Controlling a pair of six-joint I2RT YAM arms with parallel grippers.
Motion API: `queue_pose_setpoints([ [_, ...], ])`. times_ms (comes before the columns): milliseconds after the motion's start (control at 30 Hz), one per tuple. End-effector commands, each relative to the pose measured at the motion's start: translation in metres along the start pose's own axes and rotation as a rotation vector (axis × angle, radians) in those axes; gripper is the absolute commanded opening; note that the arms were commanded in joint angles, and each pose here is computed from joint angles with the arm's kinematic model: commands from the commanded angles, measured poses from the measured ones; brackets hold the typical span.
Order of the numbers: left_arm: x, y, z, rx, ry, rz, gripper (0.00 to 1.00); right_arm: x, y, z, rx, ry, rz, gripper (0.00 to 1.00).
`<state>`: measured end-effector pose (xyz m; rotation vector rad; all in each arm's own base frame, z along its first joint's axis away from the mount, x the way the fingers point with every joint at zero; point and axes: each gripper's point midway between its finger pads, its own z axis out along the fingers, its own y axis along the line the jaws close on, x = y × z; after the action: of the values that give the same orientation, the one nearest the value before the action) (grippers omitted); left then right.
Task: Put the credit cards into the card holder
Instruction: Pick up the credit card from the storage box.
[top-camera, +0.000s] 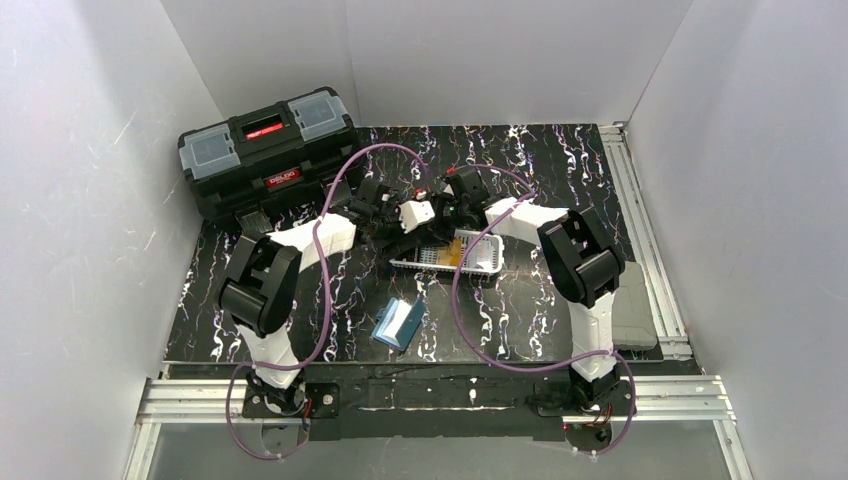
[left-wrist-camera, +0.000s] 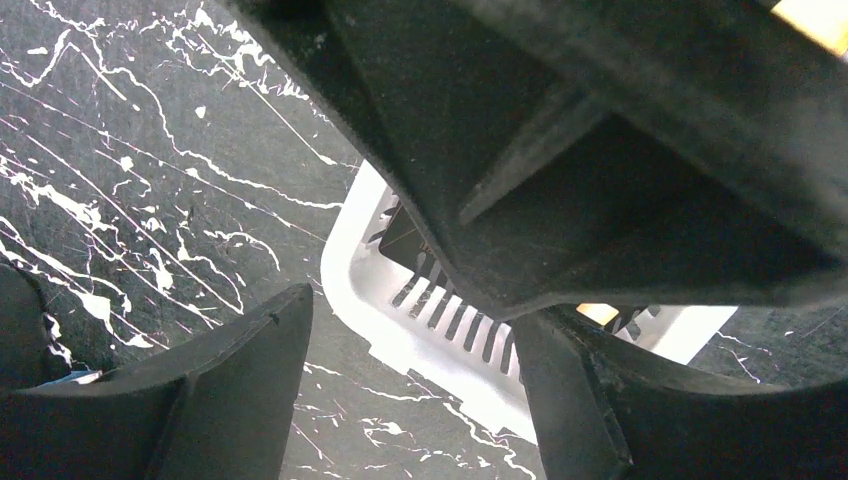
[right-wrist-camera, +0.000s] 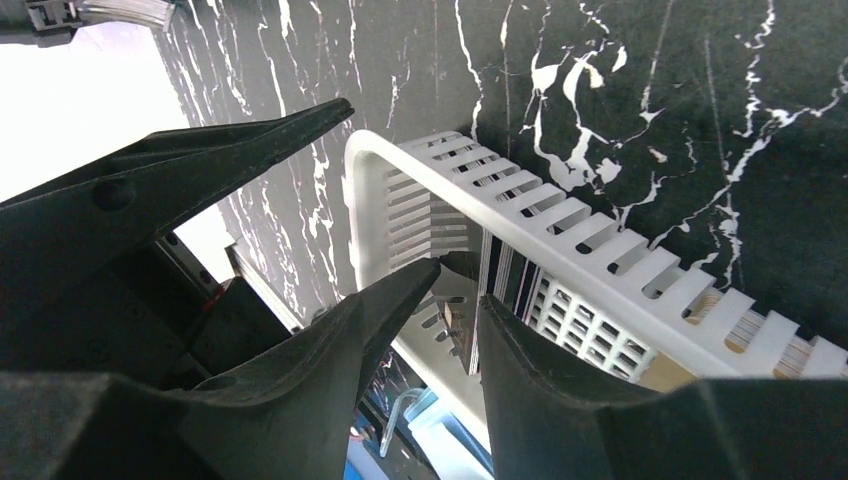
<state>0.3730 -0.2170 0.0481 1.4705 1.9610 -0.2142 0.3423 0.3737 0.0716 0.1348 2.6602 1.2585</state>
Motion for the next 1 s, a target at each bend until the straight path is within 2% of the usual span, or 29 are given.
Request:
queue_pose_setpoints([
  [0, -0.014, -0.001, -0.017, 0.013, -0.040, -0.008, 0.71, -0.005, 0.041, -0.006, -0.128, -0.006, -0.055, 0.52],
  [300, -0.021, 0.004, -0.021, 0.005, -0.061, -0.024, 0.70, 0.002, 0.037, -0.001, -0.136, 0.023, -0.050, 0.49],
  [533, -0.025, 0.003, -0.022, 0.018, -0.074, -0.037, 0.70, 0.005, 0.039, 0.001, -0.135, 0.033, -0.071, 0.43],
  [800, -0.028, 0.003, -0.025, 0.021, -0.078, -0.042, 0.69, 0.006, 0.022, 0.009, -0.027, 0.033, -0.085, 0.42],
  [933, -0.032, 0.004, -0.028, 0.023, -0.085, -0.045, 0.68, 0.004, 0.014, 0.016, 0.033, 0.034, -0.089, 0.30],
  [967, -0.032, 0.003, -0.028, 0.026, -0.085, -0.045, 0.69, 0.005, 0.016, 0.016, 0.021, 0.038, -0.092, 0.19],
])
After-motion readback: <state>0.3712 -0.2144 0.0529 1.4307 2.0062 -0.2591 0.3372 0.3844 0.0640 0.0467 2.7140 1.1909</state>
